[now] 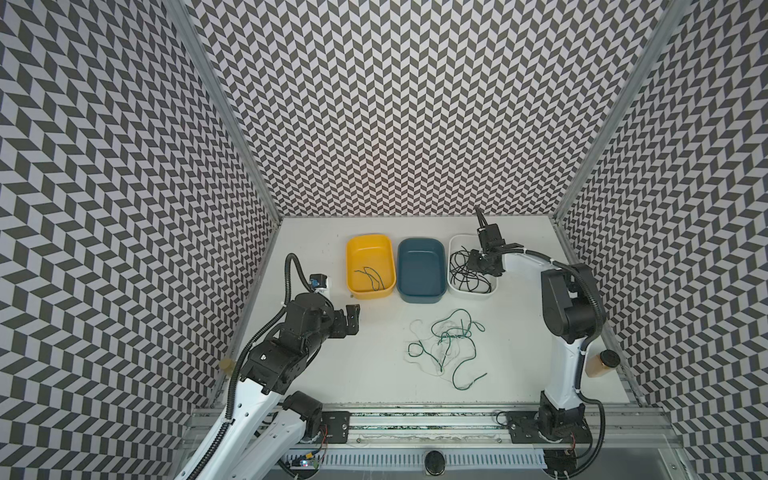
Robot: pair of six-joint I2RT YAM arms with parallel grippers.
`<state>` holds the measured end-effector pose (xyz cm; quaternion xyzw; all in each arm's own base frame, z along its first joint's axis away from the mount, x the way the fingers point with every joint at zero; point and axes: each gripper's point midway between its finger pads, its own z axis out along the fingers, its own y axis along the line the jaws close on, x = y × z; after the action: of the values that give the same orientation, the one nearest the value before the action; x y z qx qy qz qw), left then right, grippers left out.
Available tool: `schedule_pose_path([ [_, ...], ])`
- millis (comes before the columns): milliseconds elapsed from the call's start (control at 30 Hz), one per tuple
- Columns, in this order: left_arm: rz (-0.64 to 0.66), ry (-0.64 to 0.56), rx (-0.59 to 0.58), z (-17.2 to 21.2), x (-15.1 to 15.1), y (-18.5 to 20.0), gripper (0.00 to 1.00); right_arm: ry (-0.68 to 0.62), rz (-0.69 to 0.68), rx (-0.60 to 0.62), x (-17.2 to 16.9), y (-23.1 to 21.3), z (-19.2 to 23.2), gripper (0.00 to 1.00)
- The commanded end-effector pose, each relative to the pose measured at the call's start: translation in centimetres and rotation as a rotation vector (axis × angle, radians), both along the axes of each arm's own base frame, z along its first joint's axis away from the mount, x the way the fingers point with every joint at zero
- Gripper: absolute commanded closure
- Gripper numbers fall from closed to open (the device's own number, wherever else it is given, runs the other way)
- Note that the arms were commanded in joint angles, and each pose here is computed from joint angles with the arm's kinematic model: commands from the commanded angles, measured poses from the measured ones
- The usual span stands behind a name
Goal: Untangle the cables
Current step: 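Lower the black wire into the white tray and open the right gripper, then move the right gripper back down to the green and white tangle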
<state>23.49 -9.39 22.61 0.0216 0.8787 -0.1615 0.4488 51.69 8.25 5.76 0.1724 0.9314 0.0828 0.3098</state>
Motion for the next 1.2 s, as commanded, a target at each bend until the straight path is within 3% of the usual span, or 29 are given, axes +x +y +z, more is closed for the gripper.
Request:
schedule_pose_path([
  [0, 0.01, -0.015, 0.011, 0.1, 0.2, 0.2, 0.0, -0.027, -0.017, 0.005, 0.4, -0.4, 1.5, 1.0],
  [100, 0.011, -0.014, 0.012, 0.1, 0.2, 0.2, 0.0, -0.08, -0.021, 0.047, -0.1, -0.2, 3.8, 1.0],
  [467, 0.008, -0.014, 0.009, 0.1, 0.2, 0.1, 0.0, -0.157, -0.023, 0.096, -1.7, -0.1, 8.3, 0.74],
  [667, 0.008, -0.014, 0.009, 0.1, 0.2, 0.1, 0.0, -0.182, -0.034, 0.1, -2.1, -0.3, 9.9, 0.66],
  [1167, 0.005, -0.02, 0.006, 0.3, 0.1, 0.1, 0.0, -0.266, -0.055, 0.136, -3.7, -0.6, 14.0, 0.66],
])
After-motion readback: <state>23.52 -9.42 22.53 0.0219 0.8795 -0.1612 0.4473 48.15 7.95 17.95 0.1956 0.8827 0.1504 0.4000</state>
